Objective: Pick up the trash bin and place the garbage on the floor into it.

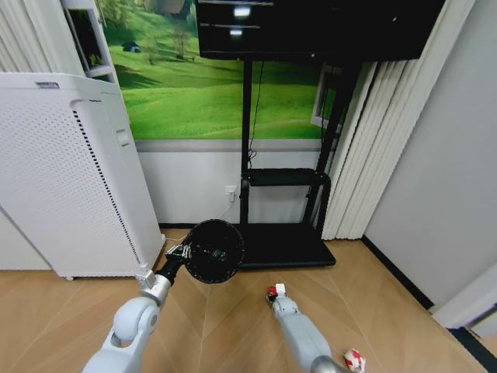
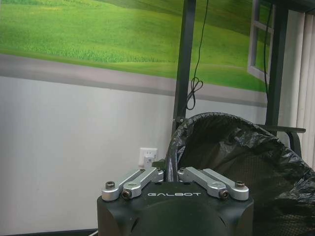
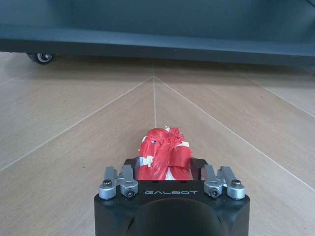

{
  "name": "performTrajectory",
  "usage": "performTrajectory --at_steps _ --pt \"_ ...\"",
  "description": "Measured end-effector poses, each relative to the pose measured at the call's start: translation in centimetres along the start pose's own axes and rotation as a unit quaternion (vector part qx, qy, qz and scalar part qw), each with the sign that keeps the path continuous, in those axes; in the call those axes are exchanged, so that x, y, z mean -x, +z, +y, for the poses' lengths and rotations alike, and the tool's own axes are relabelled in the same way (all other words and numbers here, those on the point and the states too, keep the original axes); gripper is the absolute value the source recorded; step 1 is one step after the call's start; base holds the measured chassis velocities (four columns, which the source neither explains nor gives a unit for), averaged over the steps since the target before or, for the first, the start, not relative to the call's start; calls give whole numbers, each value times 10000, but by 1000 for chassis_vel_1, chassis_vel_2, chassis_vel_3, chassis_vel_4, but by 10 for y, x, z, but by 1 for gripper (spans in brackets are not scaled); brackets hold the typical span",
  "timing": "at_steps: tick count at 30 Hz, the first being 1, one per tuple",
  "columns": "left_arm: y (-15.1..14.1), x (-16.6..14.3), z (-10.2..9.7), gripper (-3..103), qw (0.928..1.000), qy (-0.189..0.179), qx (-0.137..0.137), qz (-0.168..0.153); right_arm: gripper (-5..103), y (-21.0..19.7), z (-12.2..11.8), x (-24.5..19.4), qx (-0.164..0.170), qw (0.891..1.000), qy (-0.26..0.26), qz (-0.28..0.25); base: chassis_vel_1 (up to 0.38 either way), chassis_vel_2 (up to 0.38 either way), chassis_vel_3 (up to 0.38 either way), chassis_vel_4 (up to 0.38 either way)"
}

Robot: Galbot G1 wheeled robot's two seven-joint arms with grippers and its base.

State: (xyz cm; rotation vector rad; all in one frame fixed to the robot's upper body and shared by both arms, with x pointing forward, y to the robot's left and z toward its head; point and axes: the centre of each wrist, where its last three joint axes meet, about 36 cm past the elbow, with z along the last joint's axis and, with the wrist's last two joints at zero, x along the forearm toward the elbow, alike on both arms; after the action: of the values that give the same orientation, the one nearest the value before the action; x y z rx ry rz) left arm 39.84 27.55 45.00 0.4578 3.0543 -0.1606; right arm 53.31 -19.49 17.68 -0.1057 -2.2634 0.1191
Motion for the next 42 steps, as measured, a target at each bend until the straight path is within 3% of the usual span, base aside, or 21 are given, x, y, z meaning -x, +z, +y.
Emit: performTrajectory --at_steps 2,4,10,24,30,35,37,38,41,42 --pt "0 0 0 7 10000 -1 0 -3 55 0 0 0 0 10000 -1 -8 0 0 0 0" --pt "-1 -1 0 7 10000 1 7 -1 44 1 -2 0 -18 10000 10 -47 0 0 0 0" --pt "-4 -3 0 7 10000 -21 16 -29 33 6 -7 -2 -86 9999 36 -101 0 0 0 0" --pt "-8 -5 1 7 10000 -37 44 -53 33 18 -12 -9 -72 9998 63 -166 0 0 0 0" --pt "-8 -4 1 7 9999 -81 24 -71 29 11 -35 -26 150 9994 121 -285 0 0 0 0" --pt "-6 -4 1 7 9999 -143 -24 -85 24 -1 -63 -53 588 9967 264 -500 0 0 0 0" --pt "-5 -4 0 7 9998 -172 -44 -81 21 -16 -82 -74 927 9925 373 -705 0 0 0 0" --pt "-5 -4 0 7 9998 -172 -44 -81 21 -16 -82 -74 927 9925 373 -705 0 0 0 0" --pt "-3 -3 1 7 9996 -249 -70 -84 13 -27 -119 -102 1205 9833 745 -1143 0 0 0 0" --pt "-3 -3 1 7 9996 -249 -70 -84 13 -27 -119 -102 1205 9833 745 -1143 0 0 0 0"
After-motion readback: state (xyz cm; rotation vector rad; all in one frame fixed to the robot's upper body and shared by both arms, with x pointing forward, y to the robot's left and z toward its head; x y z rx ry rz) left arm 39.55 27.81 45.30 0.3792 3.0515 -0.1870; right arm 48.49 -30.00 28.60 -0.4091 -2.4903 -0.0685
